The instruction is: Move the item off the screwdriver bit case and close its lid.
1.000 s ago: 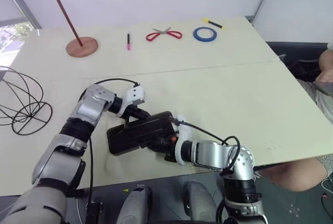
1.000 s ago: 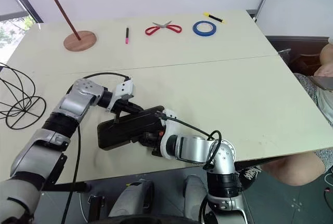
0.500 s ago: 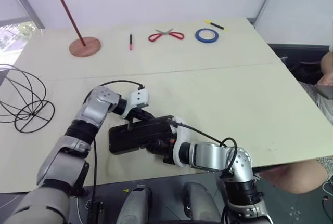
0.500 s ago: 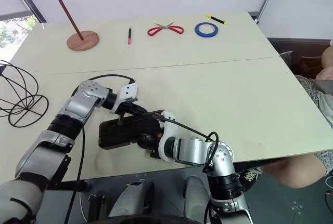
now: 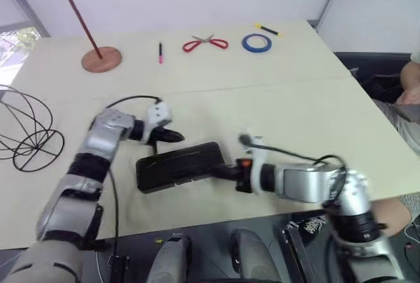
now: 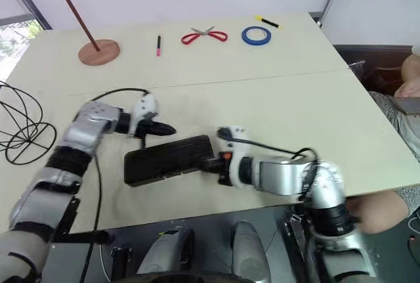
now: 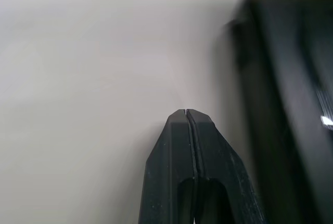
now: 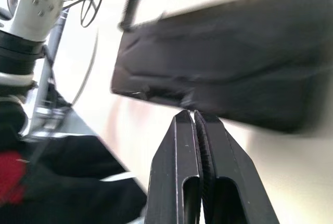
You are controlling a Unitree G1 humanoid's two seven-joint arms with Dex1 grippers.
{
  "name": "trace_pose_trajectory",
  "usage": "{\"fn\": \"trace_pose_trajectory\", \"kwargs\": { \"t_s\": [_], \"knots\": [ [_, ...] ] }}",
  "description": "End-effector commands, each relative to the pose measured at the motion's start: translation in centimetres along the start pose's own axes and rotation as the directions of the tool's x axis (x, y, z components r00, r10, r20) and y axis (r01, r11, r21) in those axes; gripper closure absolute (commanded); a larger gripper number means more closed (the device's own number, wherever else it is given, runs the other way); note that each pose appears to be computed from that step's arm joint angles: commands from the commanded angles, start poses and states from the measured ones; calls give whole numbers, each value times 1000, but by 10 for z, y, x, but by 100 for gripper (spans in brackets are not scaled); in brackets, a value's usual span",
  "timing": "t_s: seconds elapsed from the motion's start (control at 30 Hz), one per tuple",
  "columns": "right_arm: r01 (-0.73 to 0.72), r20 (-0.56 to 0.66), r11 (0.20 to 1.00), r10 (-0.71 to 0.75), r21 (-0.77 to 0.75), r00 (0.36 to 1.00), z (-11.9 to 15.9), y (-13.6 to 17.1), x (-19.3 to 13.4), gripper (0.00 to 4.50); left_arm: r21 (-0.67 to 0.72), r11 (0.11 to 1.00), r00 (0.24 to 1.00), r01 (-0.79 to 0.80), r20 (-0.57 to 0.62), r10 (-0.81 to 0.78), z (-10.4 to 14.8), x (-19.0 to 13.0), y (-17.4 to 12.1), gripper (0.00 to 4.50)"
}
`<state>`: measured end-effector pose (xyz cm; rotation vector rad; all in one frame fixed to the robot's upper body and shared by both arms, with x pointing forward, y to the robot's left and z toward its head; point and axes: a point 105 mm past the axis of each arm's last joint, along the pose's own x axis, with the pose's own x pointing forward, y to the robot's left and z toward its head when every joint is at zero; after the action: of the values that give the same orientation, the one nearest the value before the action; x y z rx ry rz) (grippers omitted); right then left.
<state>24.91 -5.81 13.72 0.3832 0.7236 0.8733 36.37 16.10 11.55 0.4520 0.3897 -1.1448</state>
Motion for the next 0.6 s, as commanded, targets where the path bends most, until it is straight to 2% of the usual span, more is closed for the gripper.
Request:
{"fn": "trace_pose_trajectory", "kwargs": {
  "t_s": [0.03, 0.27, 0.4, 0.6],
  "knots": [
    [-133, -45, 976, 127, -172, 991, 0, 25, -17, 442, -33, 996, 990, -83, 108, 86, 20, -21, -1, 450],
    [-15, -3, 877, 16, -481, 1000, 42, 8, -53, 442, -177, 946, 922, -273, 232, 310, 41, -74, -12, 450],
    [21, 5, 836, -22, -549, 1000, 56, -5, -65, 442, -255, 931, 893, -260, 304, 333, 52, -87, -36, 450],
    [50, 18, 779, -50, -625, 999, 70, -17, -80, 442, -351, 910, 868, -223, 353, 349, 57, -92, -73, 450]
  ]
}}
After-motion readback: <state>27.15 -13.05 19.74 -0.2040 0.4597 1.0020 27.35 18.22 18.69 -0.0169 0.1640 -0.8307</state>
